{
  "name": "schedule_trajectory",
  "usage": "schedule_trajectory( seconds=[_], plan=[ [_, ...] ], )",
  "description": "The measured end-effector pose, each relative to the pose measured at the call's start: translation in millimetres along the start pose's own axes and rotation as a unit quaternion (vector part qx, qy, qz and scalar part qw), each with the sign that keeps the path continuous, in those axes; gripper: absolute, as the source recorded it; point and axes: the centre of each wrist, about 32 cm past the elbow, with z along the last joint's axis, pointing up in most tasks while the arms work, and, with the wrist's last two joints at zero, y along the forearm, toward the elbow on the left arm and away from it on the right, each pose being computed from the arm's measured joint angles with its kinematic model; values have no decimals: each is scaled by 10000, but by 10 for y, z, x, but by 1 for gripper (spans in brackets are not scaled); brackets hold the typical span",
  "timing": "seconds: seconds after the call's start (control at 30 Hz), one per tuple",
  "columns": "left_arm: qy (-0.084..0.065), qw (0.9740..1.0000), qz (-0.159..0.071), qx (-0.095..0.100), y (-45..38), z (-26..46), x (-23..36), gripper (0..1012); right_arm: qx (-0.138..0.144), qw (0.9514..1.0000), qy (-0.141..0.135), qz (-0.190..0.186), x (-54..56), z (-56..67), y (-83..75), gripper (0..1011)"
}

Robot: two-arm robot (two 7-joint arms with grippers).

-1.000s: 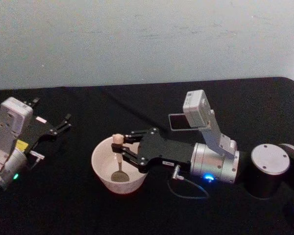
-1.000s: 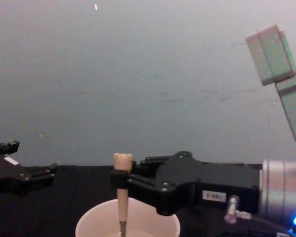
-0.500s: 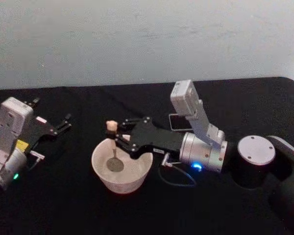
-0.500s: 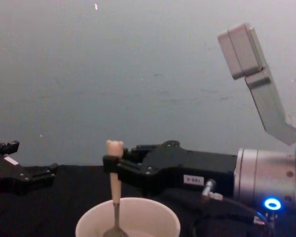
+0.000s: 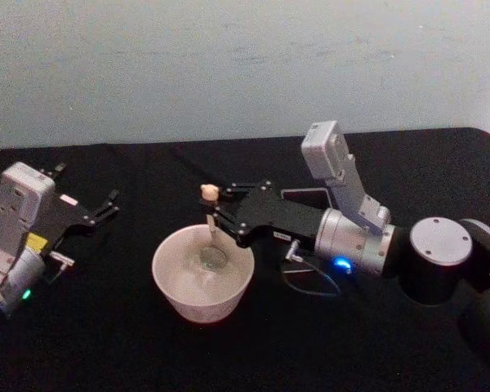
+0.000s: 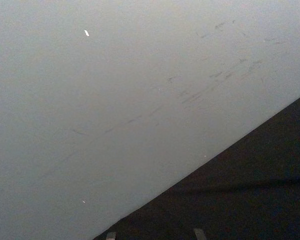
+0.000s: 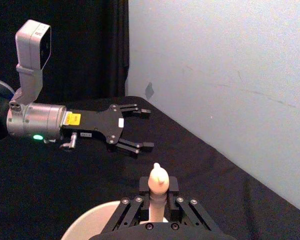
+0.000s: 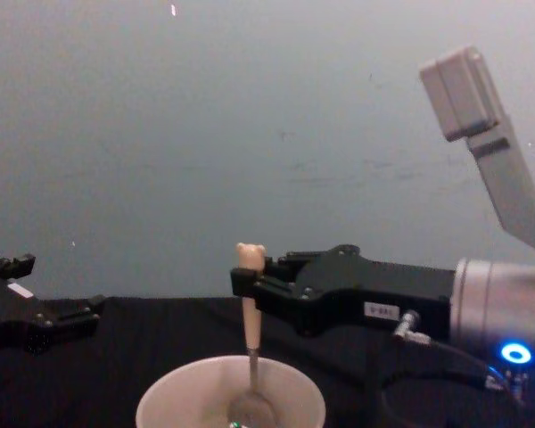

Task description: Pick up the stirring spoon with one hand, stir inside the cup, then place it back in its original position.

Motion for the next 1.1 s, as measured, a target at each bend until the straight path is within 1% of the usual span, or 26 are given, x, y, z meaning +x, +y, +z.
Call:
schedule_trajectory(
  seconds=[0.17, 0.3, 0.37, 0.4, 0.53, 0.6, 0.83, 1.1],
  plan=[
    [0, 10000, 0, 0, 0, 0, 0, 1001, 0, 10000, -39, 28, -25, 2, -107, 207],
    [0, 10000, 0, 0, 0, 0, 0, 1001, 34, 9999, -34, 109, -73, 16, -213, 207],
    [0, 10000, 0, 0, 0, 0, 0, 1001, 40, 9999, -34, 142, -91, 22, -242, 207],
    [0, 10000, 0, 0, 0, 0, 0, 1001, 35, 9998, -28, 186, -115, 18, -272, 207],
    [0, 10000, 0, 0, 0, 0, 0, 1001, 35, 9996, -21, 273, -157, 21, -316, 207],
    [0, 10000, 0, 0, 0, 0, 0, 1001, 44, 9993, -8, 366, -196, 25, -332, 207],
    [0, 10000, 0, 0, 0, 0, 0, 1001, 57, 9988, 33, 489, -254, 25, -294, 207],
    [0, 10000, 0, 0, 0, 0, 0, 1001, 60, 9987, 108, 501, -256, 24, -147, 207]
  ],
)
